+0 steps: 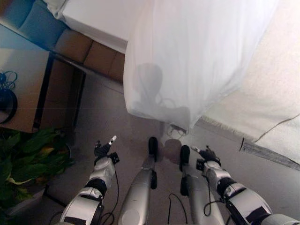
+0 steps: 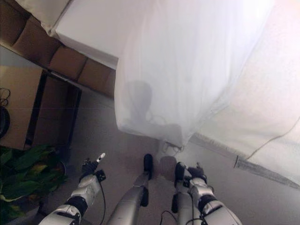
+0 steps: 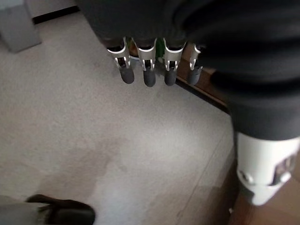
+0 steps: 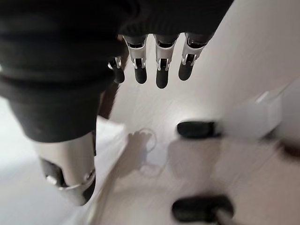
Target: Make the bed
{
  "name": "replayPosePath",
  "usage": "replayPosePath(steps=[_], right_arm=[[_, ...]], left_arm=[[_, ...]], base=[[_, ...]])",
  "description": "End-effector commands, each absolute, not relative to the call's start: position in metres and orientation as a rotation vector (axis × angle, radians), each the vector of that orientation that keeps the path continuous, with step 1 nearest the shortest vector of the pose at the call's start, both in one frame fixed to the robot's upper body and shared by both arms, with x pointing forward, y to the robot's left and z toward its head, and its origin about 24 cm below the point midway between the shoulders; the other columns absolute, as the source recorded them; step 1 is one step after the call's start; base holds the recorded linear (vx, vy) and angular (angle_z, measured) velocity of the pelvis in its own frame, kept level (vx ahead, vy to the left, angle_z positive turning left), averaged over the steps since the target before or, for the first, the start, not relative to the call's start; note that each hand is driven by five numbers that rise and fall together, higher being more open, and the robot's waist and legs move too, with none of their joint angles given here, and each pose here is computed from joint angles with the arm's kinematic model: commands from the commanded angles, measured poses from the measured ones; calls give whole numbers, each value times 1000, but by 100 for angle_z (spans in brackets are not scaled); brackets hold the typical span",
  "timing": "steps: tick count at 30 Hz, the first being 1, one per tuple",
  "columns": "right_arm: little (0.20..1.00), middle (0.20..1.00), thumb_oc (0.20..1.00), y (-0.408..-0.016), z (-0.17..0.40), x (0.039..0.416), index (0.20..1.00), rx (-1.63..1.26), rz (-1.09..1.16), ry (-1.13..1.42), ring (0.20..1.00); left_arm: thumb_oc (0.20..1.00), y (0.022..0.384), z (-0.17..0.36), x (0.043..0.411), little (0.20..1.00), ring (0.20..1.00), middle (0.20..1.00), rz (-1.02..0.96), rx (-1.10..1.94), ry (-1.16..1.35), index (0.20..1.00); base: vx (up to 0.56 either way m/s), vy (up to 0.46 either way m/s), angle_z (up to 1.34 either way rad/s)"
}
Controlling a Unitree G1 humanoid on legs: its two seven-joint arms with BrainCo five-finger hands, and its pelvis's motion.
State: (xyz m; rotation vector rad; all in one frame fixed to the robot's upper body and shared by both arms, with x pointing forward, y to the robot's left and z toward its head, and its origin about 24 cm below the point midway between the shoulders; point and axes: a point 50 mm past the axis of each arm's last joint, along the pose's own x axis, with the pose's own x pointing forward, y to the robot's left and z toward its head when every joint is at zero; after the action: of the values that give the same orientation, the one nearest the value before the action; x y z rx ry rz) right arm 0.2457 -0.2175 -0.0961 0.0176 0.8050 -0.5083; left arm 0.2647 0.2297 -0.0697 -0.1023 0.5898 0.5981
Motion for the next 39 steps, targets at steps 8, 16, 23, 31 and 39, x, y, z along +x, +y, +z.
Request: replayPosePath(steps=[8,16,23,31,39], right_arm=[[1000,1000,1000,-232,-92,218,1000,414,-681,590,1000],[1000,1000,1000,-197,-1,298,1000,466,-217,193,1000],[1000,1000,1000,-135,86,351,1000,614,119,-27,1000],[1000,1000,1000,-98,239,395,1000,633,327,-345,1000],[1000,1000,1000,-94,308,400,1000,578,332,-467,1000]], left_arm=[[1000,224,-76,241,1000,1000,1000,637,-405,505,1000],[1000,179,11,309,1000,1000,1000,205,-646,150,1000],[1000,149,87,354,1000,1000,1000,-66,-720,-38,1000],[1000,121,221,395,1000,1000,1000,-335,-647,-296,1000],[1000,111,295,404,1000,1000,1000,-363,-601,-427,1000]], base=[[49,-132,0],[1,-98,1],[63,138,-27],[44,222,-39],[80,15,-3]])
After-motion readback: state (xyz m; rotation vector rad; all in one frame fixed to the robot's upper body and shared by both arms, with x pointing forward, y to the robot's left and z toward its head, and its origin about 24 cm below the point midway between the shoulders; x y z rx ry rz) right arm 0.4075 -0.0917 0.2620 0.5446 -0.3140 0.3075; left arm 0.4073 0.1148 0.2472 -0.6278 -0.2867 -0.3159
